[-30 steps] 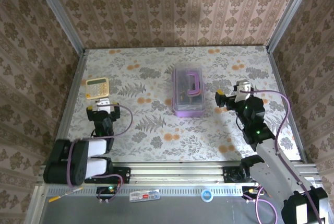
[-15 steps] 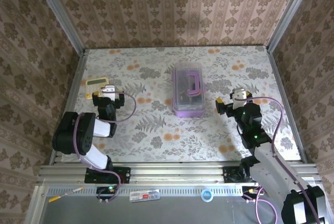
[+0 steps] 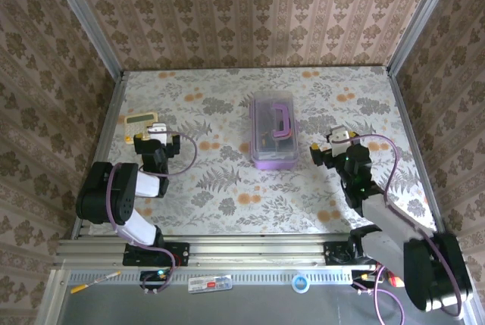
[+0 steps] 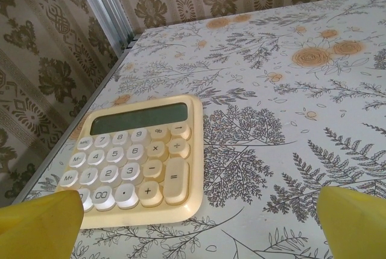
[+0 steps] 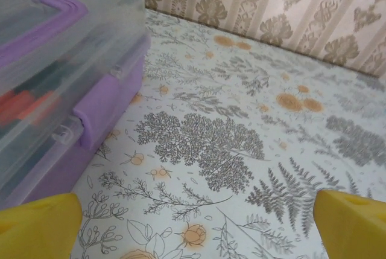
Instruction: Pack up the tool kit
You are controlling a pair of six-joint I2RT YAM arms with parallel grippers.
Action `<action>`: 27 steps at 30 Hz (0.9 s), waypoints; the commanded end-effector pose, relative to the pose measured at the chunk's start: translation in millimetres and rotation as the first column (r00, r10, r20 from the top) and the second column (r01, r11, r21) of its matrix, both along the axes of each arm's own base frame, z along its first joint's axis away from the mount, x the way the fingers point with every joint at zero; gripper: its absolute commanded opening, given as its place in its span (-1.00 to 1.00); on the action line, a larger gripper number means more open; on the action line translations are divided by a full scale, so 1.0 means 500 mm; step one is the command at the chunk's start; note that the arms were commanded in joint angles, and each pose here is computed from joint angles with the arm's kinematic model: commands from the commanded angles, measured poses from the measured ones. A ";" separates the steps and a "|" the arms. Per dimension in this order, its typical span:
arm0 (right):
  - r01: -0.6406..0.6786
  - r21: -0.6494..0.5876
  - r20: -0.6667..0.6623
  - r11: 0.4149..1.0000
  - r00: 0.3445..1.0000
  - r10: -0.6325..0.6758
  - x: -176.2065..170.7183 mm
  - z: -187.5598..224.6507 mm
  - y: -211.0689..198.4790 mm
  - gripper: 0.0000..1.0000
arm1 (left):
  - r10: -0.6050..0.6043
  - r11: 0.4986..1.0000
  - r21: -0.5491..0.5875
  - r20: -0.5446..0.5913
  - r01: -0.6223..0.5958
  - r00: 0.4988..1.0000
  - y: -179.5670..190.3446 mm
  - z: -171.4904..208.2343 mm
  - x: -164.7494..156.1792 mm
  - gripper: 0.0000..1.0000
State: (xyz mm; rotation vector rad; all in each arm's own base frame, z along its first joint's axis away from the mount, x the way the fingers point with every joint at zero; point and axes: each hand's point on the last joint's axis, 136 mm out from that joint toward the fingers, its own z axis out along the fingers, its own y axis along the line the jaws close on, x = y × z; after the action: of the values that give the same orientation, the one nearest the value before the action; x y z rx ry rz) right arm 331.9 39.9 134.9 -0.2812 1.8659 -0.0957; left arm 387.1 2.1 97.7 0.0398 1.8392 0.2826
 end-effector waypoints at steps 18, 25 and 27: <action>0.064 0.146 0.066 0.987 0.995 -0.074 0.086 -0.036 -0.028 1.00 | 0.012 1.000 -0.010 0.009 -0.011 1.000 0.007 0.012 0.009 1.00; 0.214 0.159 -0.019 0.964 0.977 -0.214 0.129 -0.070 -0.076 1.00 | 0.014 1.000 -0.012 0.007 -0.014 1.000 0.009 0.011 0.008 1.00; 0.217 0.188 -0.058 0.958 0.976 -0.210 0.135 -0.074 -0.086 1.00 | 0.014 1.000 -0.011 0.009 -0.014 1.000 0.008 0.013 0.009 1.00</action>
State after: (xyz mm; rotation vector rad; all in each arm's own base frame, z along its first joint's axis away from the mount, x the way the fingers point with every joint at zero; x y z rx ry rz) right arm 385.7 12.7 86.5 -0.0427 1.9267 -0.0487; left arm 385.6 2.6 91.9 0.0450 1.8641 0.2865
